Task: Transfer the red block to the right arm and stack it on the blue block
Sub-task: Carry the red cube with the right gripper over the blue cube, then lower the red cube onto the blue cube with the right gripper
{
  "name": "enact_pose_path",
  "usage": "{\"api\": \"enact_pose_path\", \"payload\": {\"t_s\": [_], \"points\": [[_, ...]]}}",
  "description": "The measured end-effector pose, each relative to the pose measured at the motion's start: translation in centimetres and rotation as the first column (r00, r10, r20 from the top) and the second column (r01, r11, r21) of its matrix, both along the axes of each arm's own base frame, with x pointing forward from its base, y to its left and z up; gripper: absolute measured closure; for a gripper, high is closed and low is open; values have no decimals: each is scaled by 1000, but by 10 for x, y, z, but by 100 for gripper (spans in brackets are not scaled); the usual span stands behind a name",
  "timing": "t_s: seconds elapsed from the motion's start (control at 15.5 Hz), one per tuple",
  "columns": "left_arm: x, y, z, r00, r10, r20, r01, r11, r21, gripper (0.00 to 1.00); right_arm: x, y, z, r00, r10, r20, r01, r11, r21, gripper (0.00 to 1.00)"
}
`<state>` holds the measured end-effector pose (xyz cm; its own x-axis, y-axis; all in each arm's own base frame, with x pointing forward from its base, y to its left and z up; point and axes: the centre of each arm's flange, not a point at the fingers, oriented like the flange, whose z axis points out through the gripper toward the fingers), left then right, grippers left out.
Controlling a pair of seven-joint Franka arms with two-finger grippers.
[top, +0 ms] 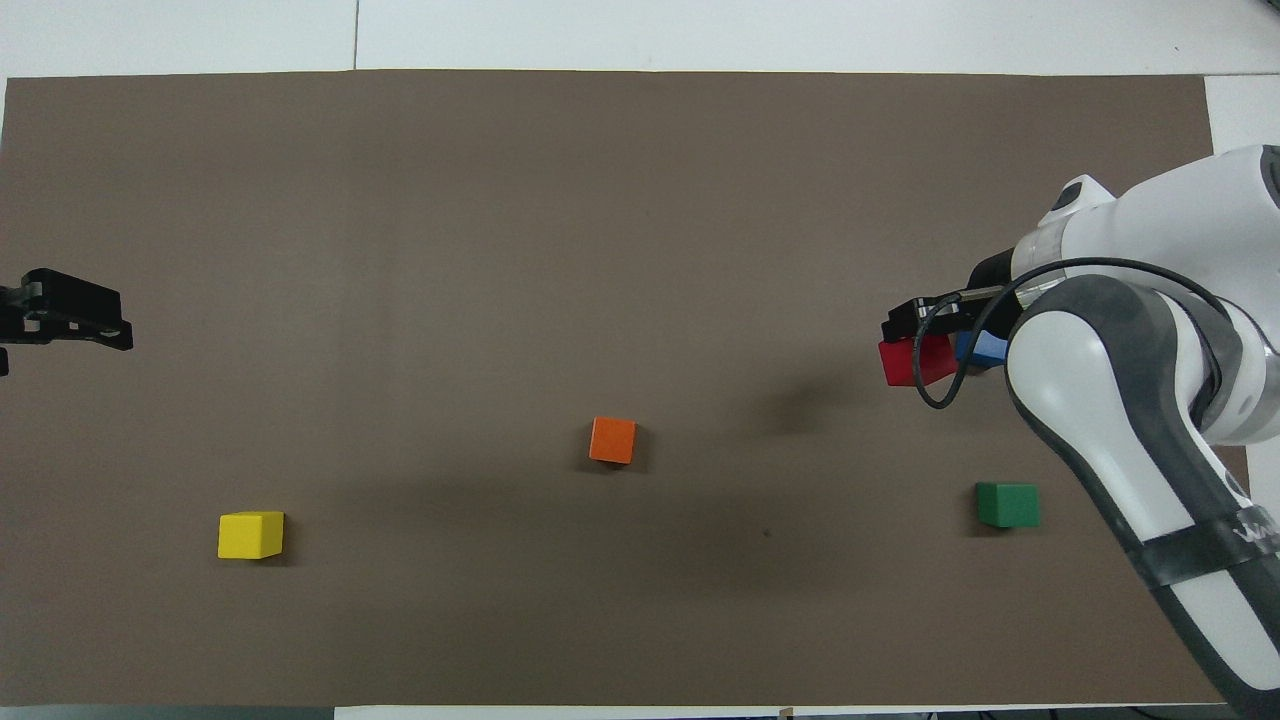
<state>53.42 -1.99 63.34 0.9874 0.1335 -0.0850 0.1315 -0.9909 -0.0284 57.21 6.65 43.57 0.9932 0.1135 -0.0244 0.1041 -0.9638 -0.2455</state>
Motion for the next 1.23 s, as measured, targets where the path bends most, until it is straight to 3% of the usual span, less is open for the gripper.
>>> {"api": "enact_pose_path", "payload": {"t_s": [0.19,0.52,0.65,0.91,1.23], "points": [[-1,-9,-1,1000,-20,-5,20,1000,0,0,3,-19,0,997,-74,7,74,990,-116,44],[-1,-9,0,1000,-21,-2,21,1000,-1,0,13,-36,-6,987,-112,114,140,948,-285,44],[-1,-6,-1,1000,-18,-3,18,1000,-1,0,18,-44,-16,981,-114,154,157,941,-301,44],[-1,-10,-4,1000,-27,-10,27,1000,-1,0,25,-53,-37,969,-157,188,208,934,-290,44],[-1,-15,-4,999,-37,-9,37,999,-1,0,18,-63,-66,964,-186,191,236,930,-283,44]]}}
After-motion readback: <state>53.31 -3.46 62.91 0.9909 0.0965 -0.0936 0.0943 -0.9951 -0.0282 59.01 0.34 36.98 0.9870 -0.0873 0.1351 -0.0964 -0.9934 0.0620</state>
